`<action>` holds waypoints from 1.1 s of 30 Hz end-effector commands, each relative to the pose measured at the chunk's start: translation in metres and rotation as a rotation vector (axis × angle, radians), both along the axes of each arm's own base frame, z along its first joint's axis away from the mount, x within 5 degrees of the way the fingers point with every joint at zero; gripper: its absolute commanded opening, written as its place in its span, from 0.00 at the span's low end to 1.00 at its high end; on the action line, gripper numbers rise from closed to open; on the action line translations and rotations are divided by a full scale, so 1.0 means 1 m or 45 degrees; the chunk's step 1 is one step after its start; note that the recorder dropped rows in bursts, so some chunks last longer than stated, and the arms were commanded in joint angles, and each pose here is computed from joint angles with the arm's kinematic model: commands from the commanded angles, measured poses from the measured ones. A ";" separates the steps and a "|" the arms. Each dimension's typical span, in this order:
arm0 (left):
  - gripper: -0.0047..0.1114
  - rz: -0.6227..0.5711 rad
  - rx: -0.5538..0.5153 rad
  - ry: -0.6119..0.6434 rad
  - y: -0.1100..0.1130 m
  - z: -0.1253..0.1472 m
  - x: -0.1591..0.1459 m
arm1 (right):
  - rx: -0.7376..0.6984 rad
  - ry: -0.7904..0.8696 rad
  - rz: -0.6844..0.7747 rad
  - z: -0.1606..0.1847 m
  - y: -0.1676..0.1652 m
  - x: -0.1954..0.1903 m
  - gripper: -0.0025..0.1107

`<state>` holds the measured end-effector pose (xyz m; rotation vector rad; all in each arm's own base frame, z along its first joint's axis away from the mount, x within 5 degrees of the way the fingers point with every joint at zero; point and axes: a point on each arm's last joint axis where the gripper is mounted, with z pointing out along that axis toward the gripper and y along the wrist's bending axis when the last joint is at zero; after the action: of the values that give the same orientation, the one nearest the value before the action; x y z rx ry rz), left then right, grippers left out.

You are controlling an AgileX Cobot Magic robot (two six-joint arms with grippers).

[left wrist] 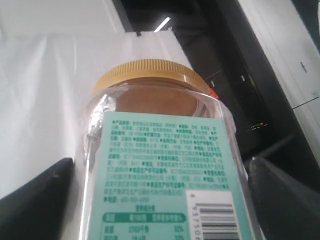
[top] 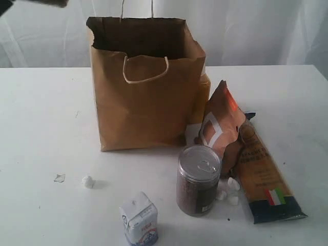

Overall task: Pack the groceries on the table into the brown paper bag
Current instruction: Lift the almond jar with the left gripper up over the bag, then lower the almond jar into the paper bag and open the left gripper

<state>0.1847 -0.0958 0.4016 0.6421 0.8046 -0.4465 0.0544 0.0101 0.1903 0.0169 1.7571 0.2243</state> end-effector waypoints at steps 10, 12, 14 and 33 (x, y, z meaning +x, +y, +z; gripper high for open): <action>0.04 -0.078 -0.226 0.342 -0.026 -0.025 0.104 | 0.004 -0.011 -0.010 -0.001 0.000 0.000 0.08; 0.04 -0.137 -0.248 0.345 -0.038 -0.020 0.111 | 0.004 -0.011 -0.010 -0.001 0.000 0.000 0.08; 0.04 -0.175 -0.248 0.338 -0.048 -0.016 0.114 | 0.004 -0.011 -0.010 -0.001 0.000 0.000 0.08; 0.04 -0.272 -0.093 0.485 -0.081 -0.063 0.138 | 0.004 -0.011 -0.010 -0.001 0.000 0.000 0.08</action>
<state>0.3240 -0.1751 0.3321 0.5930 1.1311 -0.7664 0.0544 0.0101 0.1903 0.0169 1.7571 0.2243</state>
